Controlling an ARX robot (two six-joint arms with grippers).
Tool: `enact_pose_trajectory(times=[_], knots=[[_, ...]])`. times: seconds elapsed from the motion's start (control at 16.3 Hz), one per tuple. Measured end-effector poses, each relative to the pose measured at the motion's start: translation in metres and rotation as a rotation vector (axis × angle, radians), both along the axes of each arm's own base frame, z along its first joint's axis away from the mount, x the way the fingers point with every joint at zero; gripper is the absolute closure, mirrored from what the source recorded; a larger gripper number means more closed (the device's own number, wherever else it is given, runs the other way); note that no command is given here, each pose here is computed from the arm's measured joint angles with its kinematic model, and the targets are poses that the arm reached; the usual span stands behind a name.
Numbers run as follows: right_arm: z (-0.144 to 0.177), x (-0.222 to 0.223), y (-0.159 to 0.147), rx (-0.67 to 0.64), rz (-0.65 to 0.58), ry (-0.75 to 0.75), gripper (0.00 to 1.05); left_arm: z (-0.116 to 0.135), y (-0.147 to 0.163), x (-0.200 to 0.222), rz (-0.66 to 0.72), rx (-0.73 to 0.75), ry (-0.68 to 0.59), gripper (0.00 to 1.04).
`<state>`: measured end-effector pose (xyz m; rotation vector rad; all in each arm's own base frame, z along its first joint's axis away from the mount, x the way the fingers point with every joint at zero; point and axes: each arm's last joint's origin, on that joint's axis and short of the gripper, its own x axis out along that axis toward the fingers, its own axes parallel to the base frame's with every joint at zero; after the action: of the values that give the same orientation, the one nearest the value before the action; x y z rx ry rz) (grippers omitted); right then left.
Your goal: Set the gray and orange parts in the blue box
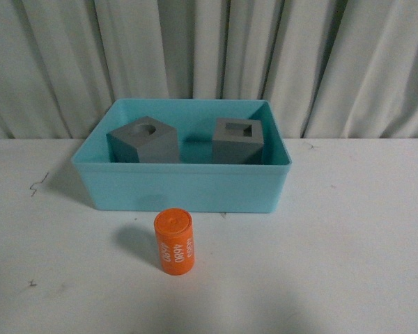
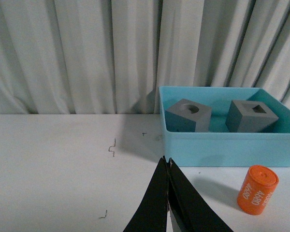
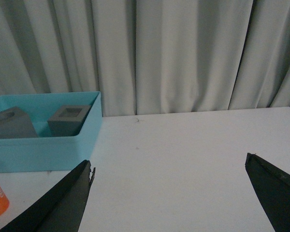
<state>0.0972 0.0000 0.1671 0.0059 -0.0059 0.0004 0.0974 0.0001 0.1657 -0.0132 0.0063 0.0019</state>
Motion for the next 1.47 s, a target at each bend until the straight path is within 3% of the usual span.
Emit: enact_pose_trajectory(times=[0.06, 0.12, 0.55, 0.61, 0.8, 0.92, 1.04, 1.17, 1.23, 1.35, 1.47], knots=[[0.0, 0.0, 0.0, 0.0, -0.001, 0.002, 0.06, 0.0, 0.0, 0.0, -0.001, 0.0, -0.005, 1.03], [0.0, 0.0, 0.0, 0.0, 0.0, 0.0, 0.06, 0.0, 0.0, 0.0, -0.002, 0.0, -0.006, 0.97], [0.0, 0.0, 0.0, 0.0, 0.0, 0.001, 0.06, 0.001, 0.0, 0.0, -0.001, 0.0, -0.007, 0.12], [0.0, 0.0, 0.0, 0.0, 0.0, 0.001, 0.06, 0.001, 0.0, 0.0, -0.001, 0.002, -0.006, 0.05], [0.0, 0.0, 0.0, 0.0, -0.001, 0.002, 0.06, 0.001, 0.0, 0.0, -0.001, 0.002, -0.007, 0.07], [0.007, 0.015, -0.01, 0.101, -0.155, 0.356, 0.06, 0.001, 0.0, 0.0, -0.003, 0.002, -0.008, 0.07], [0.039, 0.049, -0.036, 0.124, -0.164, 0.298, 0.06, 0.001, 0.0, 0.0, -0.002, 0.002, -0.006, 0.07], [0.067, 0.1, -0.055, 0.034, -0.019, 0.288, 0.06, 0.001, 0.0, 0.0, -0.001, 0.002, -0.006, 0.07], [0.06, 0.126, -0.048, -0.001, 0.119, 0.374, 0.06, 0.001, 0.0, 0.0, -0.002, 0.002, -0.006, 0.07], [0.036, 0.158, -0.017, -0.052, 0.398, 0.541, 0.06, 0.001, 0.0, 0.0, -0.002, 0.002, -0.007, 0.07], [0.029, 0.176, 0.028, -0.147, 0.644, 0.587, 0.06, 0.001, 0.0, 0.0, -0.001, 0.002, -0.006, 0.07]])
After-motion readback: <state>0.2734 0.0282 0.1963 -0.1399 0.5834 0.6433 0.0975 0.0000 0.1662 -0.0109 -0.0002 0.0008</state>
